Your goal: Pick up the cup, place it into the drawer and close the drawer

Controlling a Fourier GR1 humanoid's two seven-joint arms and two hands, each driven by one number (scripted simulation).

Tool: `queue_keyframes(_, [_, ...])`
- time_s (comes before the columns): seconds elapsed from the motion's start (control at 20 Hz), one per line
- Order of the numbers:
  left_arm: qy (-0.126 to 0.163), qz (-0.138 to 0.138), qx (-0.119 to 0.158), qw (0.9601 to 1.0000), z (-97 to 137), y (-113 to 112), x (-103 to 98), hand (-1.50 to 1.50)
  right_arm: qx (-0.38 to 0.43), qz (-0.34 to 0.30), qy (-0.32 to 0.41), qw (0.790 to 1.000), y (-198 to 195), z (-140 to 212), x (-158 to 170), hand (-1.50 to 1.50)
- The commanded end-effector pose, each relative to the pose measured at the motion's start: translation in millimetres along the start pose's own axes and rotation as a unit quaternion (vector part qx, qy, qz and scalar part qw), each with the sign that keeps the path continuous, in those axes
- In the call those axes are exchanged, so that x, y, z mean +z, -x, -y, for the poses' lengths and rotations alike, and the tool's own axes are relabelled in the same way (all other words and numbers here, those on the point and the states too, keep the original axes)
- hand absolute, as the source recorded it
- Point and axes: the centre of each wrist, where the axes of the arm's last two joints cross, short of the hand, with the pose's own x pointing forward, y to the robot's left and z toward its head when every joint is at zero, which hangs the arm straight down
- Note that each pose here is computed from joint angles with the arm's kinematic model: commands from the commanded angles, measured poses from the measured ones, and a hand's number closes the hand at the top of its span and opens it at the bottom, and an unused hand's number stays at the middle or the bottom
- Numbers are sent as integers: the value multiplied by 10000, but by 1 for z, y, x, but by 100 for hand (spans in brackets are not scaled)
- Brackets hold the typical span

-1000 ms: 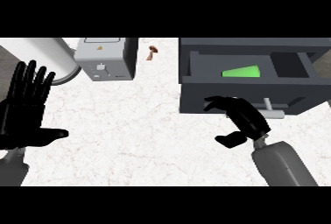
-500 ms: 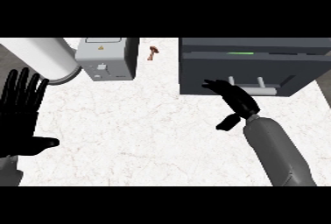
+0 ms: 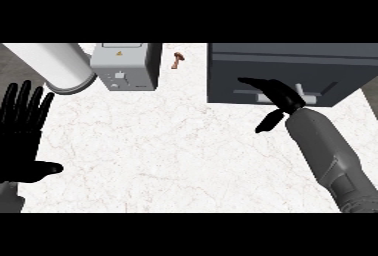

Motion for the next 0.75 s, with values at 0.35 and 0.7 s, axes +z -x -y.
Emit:
queue_keyframes(0.35, [235, -5, -26, 9997, 11, 12, -11, -150, -159, -502, 179, 9985, 16, 59, 5, -150])
queue_keyframes(0.7, [143, 117, -115, 9998, 1, 1, -24, -150, -127, -523, 124, 9985, 12, 56, -1, -150])
